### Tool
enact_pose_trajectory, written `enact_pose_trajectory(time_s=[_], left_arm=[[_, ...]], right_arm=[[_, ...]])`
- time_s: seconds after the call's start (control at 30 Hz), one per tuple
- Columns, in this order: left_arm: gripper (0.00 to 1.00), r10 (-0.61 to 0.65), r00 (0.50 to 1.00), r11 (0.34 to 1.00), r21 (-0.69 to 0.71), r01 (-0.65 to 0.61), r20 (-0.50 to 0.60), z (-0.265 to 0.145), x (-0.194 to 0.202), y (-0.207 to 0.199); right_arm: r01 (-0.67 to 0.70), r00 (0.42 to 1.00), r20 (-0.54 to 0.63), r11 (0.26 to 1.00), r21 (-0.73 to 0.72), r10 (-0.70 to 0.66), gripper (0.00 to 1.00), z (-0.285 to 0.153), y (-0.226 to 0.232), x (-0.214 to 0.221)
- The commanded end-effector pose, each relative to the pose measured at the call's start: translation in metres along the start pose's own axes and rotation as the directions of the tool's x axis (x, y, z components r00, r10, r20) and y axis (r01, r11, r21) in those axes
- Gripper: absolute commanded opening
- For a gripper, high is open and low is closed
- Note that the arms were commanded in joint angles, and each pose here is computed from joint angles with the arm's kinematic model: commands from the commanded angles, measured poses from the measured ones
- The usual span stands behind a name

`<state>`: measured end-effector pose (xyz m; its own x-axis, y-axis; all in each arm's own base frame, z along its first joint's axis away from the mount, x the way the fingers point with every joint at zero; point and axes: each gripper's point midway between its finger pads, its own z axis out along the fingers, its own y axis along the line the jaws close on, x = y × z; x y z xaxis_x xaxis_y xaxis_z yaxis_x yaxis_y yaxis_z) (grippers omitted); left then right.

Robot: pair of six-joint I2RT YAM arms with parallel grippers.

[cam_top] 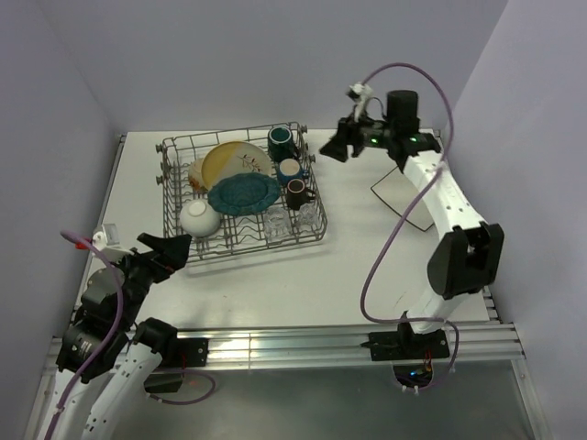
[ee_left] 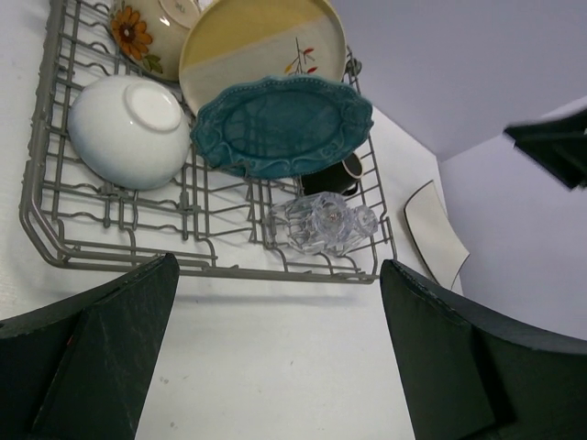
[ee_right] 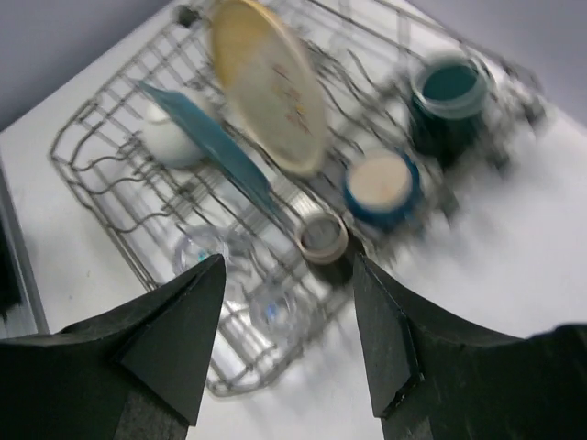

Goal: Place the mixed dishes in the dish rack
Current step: Grab a plate with the right arm

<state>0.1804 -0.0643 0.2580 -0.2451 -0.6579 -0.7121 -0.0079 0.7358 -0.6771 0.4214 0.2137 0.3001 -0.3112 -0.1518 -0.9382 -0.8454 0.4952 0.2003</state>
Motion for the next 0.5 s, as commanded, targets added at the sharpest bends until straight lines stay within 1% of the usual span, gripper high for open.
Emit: enact_pose_trajectory(time_s=[0.0, 0.03, 0.07, 0.1, 0.13, 0.17, 0.2, 0.23, 0.27, 0.33, 0.37, 0.4, 0.47], left_arm=[[0.99, -0.042, 0.996, 0.999, 0.001, 0.042, 0.076, -0.008, -0.016, 0.0], [0.99, -0.057, 0.994, 0.998, 0.004, 0.057, 0.09, -0.011, -0.017, 0.001], [0.99, -0.073, 0.992, 0.997, 0.006, 0.073, 0.103, -0.012, -0.019, 0.002], [0.99, -0.078, 0.991, 0.997, 0.013, 0.077, 0.11, -0.013, -0.02, 0.001], [0.99, -0.081, 0.99, 0.997, 0.026, 0.078, 0.113, -0.014, -0.019, 0.002], [0.99, -0.084, 0.989, 0.996, 0.044, 0.08, 0.118, -0.014, -0.02, -0.001], [0.99, -0.085, 0.99, 0.995, 0.054, 0.079, 0.111, -0.013, -0.018, -0.003], [0.99, -0.085, 0.991, 0.995, 0.056, 0.08, 0.104, -0.011, -0.015, -0.002], [0.99, -0.083, 0.992, 0.995, 0.061, 0.078, 0.098, -0.009, -0.014, -0.004], [0.99, -0.072, 0.995, 0.996, 0.059, 0.068, 0.062, -0.004, -0.007, -0.006], [0.99, -0.063, 0.997, 0.997, 0.054, 0.061, 0.048, -0.002, -0.004, -0.005], [0.99, -0.054, 0.998, 0.998, 0.037, 0.053, 0.026, 0.002, -0.001, -0.005], [0.99, -0.037, 0.999, 0.999, 0.033, 0.037, 0.002, 0.005, 0.002, -0.006]], right_arm=[[-0.237, 0.969, -0.013, 0.939, 0.249, 0.247, 0.65, -0.051, -0.039, 0.041], [-0.271, 0.957, -0.013, 0.904, 0.331, 0.291, 0.65, -0.067, -0.047, 0.059], [-0.337, 0.933, 0.012, 0.858, 0.389, 0.36, 0.65, -0.078, -0.054, 0.069], [-0.383, 0.912, 0.053, 0.798, 0.466, 0.407, 0.65, -0.101, -0.072, 0.08], [-0.41, 0.897, 0.083, 0.743, 0.529, 0.435, 0.65, -0.115, -0.08, 0.089], [-0.476, 0.852, 0.113, 0.668, 0.572, 0.511, 0.65, -0.124, -0.085, 0.111], [-0.508, 0.828, 0.158, 0.6, 0.618, 0.538, 0.65, -0.141, -0.095, 0.122], [-0.527, 0.811, 0.185, 0.553, 0.645, 0.555, 0.65, -0.151, -0.097, 0.13], [-0.551, 0.776, 0.221, 0.464, 0.693, 0.591, 0.65, -0.162, -0.103, 0.149], [-0.571, 0.748, 0.269, 0.381, 0.727, 0.607, 0.65, -0.182, -0.108, 0.162], [-0.578, 0.726, 0.29, 0.324, 0.749, 0.624, 0.65, -0.189, -0.109, 0.173], [-0.58, 0.715, 0.302, 0.296, 0.759, 0.63, 0.65, -0.194, -0.11, 0.179], [-0.593, 0.68, 0.338, 0.216, 0.776, 0.651, 0.65, -0.207, -0.111, 0.195]])
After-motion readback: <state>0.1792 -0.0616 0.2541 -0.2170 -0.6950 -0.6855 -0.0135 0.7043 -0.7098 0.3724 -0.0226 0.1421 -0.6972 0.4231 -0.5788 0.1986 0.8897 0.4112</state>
